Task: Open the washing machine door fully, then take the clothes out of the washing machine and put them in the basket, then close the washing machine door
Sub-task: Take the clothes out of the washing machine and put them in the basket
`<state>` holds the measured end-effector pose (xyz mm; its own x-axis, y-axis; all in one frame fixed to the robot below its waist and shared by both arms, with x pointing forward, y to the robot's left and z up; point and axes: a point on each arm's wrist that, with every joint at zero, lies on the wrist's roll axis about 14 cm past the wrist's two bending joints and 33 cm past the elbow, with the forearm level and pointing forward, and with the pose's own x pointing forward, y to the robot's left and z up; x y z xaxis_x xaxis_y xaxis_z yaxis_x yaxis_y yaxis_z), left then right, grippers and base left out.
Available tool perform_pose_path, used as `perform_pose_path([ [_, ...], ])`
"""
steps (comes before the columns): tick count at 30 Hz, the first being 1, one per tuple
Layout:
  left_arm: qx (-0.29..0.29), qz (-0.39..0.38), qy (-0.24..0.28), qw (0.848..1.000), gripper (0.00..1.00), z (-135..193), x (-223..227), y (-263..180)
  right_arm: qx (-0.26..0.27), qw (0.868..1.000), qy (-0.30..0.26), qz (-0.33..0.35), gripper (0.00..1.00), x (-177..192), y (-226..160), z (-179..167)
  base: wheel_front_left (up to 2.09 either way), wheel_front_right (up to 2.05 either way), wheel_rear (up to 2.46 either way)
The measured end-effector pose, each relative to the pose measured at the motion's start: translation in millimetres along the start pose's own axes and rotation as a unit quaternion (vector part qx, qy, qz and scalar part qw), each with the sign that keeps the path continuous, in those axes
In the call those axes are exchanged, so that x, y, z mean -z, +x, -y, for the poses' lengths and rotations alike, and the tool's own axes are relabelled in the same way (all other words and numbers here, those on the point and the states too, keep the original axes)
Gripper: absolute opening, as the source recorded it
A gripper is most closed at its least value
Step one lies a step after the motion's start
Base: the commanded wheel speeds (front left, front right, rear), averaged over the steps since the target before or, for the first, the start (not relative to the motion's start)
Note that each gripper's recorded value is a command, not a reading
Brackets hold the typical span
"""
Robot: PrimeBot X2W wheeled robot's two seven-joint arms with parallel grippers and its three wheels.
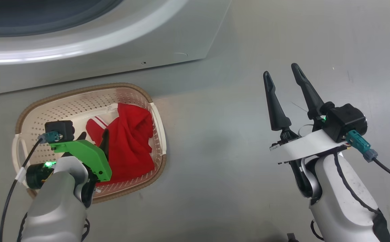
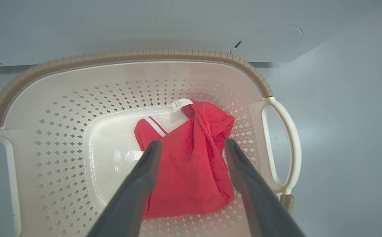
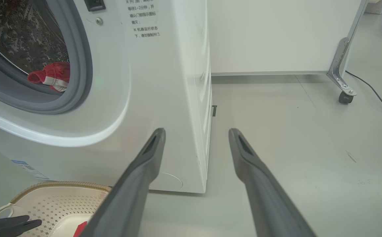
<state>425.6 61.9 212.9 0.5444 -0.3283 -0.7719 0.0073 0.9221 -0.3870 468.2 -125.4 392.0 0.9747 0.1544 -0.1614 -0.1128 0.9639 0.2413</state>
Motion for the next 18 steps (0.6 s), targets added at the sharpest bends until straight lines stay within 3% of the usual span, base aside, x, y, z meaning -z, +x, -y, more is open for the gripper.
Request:
perform_pose_path([
  [6,-0.005,0.088,-0.014,0.996,1.0,-4.7,-30.5,-22.0,-0.007,1.0,-0.001,-0.002,1.0,-1.0,-7.7,-7.9,0.0,0.0,0.0],
  [12,-0.003,0.201,-0.02,0.979,1.0,-4.6,-76.5,-50.5,-0.016,1.0,0.002,0.011,1.0,-11.3,-12.6,-17.2,0.0,0.0,0.0],
  [18,0.003,0.25,-0.015,0.968,1.0,0.4,-99.6,-78.6,-0.019,0.999,0.006,0.028,1.0,-26.1,-22.5,-23.4,0.0,0.0,0.0],
])
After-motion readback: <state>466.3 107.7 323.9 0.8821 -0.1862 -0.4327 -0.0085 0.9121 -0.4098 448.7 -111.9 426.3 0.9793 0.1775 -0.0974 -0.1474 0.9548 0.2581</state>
